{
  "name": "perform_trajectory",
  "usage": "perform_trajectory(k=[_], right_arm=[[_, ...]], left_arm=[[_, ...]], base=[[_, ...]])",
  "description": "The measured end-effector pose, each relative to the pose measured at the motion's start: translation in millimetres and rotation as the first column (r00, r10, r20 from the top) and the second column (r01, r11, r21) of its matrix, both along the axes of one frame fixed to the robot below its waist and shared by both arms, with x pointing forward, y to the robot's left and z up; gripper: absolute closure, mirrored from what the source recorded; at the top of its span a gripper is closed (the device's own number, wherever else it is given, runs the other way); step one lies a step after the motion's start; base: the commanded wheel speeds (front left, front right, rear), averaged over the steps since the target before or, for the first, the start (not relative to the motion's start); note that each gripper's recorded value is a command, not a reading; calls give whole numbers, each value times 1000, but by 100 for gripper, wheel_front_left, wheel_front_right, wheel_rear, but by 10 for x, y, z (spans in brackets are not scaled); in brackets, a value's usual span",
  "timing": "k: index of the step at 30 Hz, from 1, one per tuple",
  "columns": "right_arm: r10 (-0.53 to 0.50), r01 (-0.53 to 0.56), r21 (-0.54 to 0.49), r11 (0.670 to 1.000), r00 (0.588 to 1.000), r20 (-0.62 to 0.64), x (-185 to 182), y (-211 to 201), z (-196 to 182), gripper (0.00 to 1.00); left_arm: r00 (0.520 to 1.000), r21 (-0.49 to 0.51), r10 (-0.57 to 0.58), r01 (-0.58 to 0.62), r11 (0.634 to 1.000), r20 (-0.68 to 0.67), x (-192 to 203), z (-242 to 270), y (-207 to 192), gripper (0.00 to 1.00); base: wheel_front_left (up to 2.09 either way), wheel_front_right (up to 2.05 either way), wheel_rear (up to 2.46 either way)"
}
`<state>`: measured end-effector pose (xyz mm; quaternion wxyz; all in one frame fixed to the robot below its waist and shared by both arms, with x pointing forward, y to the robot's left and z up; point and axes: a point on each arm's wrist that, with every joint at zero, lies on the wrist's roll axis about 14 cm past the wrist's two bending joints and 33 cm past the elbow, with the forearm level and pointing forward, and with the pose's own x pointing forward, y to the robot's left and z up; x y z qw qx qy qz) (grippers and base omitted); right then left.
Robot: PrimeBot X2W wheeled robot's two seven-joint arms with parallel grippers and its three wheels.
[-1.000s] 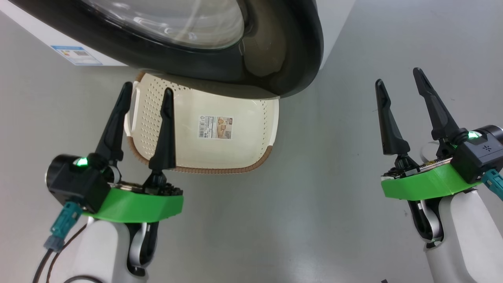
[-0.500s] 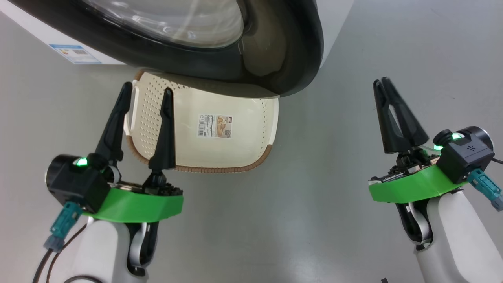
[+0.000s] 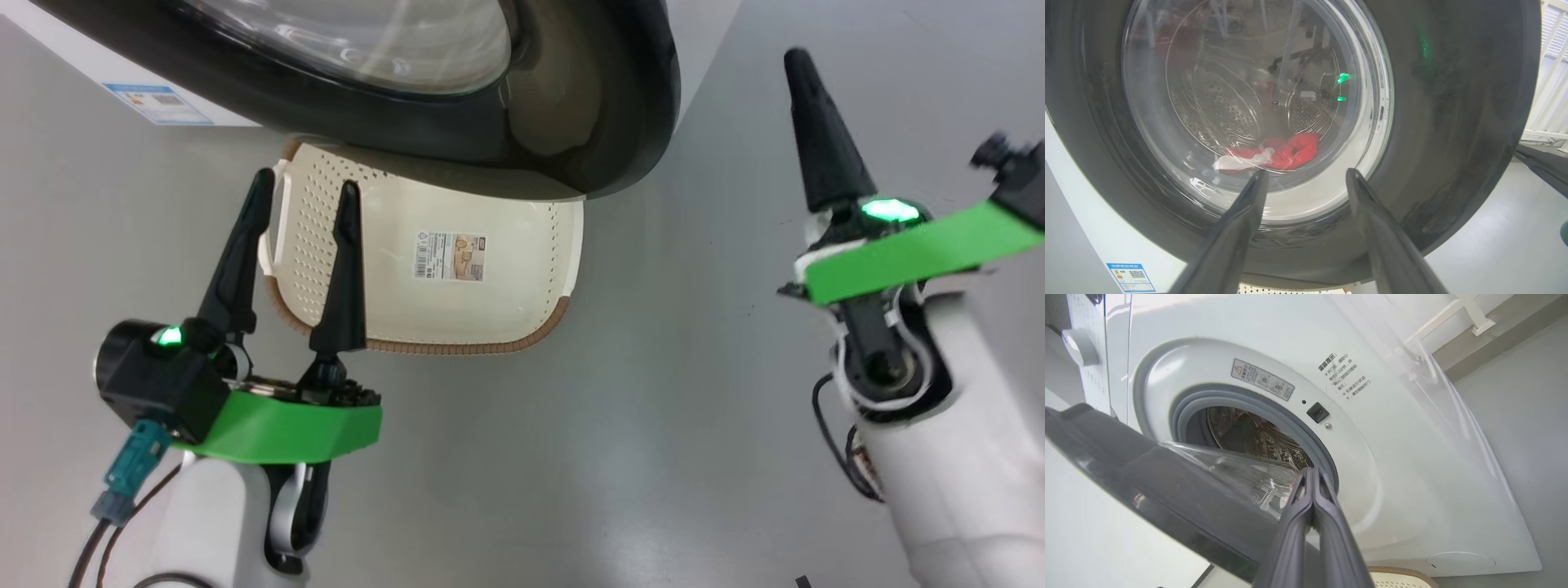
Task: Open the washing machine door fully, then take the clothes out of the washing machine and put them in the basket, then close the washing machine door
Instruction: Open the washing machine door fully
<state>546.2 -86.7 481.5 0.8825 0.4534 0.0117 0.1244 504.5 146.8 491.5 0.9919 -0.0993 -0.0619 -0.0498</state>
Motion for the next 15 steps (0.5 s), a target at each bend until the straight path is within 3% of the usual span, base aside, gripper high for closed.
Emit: perform_trajectory(k=[4,6,9,15], right_arm=[[93,-81,199,977,995,-48,125,61,119,100],[154,-128,294,947,986,-65,161,128,168,100],[294,-232,420,878,952,-90,177,292,204,100],[488,-387,497,776,869,-85,245,472,285,100]], left_arm=[[1000,3,4,-4,1000,-3,-6,-10,17,0],[1000,4,6,-6,1000,-6,-7,-21,26,0],[1000,6,8,-8,1000,-11,-7,-44,36,0],[1000,7,9,-9,1000,-28,3,-121,44,0]], base=[[0,0,0],[0,0,0],[0,0,0],[0,0,0]])
